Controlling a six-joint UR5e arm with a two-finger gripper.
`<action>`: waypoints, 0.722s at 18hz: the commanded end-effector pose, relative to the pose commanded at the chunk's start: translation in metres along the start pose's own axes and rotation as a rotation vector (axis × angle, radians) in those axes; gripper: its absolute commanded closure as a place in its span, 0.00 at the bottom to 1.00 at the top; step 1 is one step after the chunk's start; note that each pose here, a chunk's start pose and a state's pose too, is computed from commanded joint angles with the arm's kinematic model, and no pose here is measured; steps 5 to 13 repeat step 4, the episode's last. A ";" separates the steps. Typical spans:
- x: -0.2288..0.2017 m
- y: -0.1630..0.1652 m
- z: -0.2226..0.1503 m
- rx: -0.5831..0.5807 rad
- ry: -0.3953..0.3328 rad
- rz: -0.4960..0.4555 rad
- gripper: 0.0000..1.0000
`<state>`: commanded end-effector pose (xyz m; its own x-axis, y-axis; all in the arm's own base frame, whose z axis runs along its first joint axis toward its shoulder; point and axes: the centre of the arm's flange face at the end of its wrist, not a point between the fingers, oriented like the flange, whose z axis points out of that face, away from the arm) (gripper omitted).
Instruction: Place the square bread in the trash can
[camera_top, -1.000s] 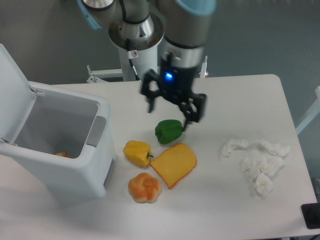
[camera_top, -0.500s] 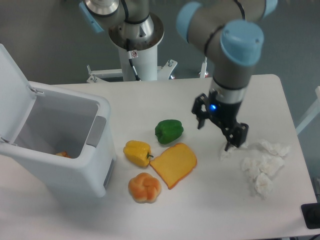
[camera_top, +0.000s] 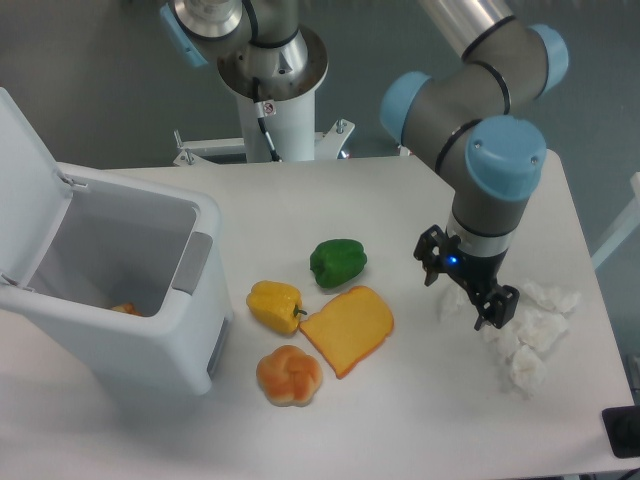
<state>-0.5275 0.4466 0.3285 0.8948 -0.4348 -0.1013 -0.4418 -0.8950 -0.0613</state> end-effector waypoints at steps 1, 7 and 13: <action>0.000 0.000 0.001 0.000 0.003 0.001 0.00; 0.000 0.000 0.002 0.000 0.003 0.001 0.00; 0.000 0.000 0.002 0.000 0.003 0.001 0.00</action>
